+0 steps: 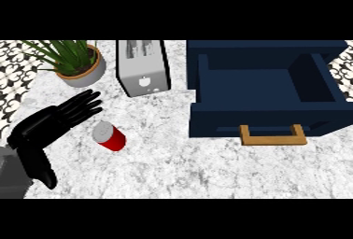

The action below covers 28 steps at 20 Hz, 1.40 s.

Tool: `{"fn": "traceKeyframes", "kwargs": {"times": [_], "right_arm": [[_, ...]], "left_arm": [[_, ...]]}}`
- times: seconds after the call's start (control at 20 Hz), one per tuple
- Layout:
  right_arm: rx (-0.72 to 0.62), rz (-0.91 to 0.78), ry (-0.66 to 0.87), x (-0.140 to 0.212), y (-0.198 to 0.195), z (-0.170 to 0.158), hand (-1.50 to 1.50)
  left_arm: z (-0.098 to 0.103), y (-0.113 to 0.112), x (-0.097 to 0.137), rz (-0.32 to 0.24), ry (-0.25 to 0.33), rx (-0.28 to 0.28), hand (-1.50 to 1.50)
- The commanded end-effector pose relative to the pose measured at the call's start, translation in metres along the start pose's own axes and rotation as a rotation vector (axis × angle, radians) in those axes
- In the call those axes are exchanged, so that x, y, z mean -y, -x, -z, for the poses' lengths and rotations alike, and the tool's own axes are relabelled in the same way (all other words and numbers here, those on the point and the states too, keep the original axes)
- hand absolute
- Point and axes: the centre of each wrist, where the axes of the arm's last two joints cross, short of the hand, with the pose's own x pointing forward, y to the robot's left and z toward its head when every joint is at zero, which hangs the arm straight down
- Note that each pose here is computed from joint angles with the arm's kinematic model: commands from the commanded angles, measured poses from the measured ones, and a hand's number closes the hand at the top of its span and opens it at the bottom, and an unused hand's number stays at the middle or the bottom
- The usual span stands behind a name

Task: Pick up the can, place it into the drawer and close the drawer

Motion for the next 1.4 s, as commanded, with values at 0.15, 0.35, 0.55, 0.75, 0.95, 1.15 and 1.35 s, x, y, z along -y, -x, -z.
{"fn": "traceKeyframes", "kwargs": {"times": [0.15, 0.35, 0.55, 0.75, 0.95, 1.15, 1.35], "right_arm": [[-0.006, 0.021, -0.009, -0.006, 0.007, -0.018, -1.50], [0.009, 0.018, -0.015, 0.011, -0.004, 0.007, -1.50], [0.003, -0.003, 0.005, -0.004, 0.002, -0.004, -1.50], [0.015, 0.008, -0.005, 0.008, 0.002, -0.008, -1.50], [0.000, 0.013, -0.016, -0.005, -0.010, -0.004, -1.50], [0.002, 0.005, -0.025, -0.002, -0.016, -0.016, -1.50], [0.018, 0.022, -0.005, -0.006, -0.028, -0.010, -1.50]], "left_arm": [[0.015, 0.028, -0.007, 0.026, -0.076, -0.003, -1.50], [-0.002, 0.058, -0.017, 0.016, -0.087, -0.006, -1.50], [0.012, 0.078, -0.017, 0.039, -0.120, -0.016, -1.50], [0.012, 0.089, -0.035, 0.048, -0.142, -0.047, -1.50], [-0.019, 0.120, -0.036, 0.033, -0.148, -0.045, -1.50], [-0.012, 0.125, -0.042, 0.012, -0.153, -0.076, -1.50], [0.005, 0.122, -0.043, -0.012, -0.148, -0.079, -1.50]]}}
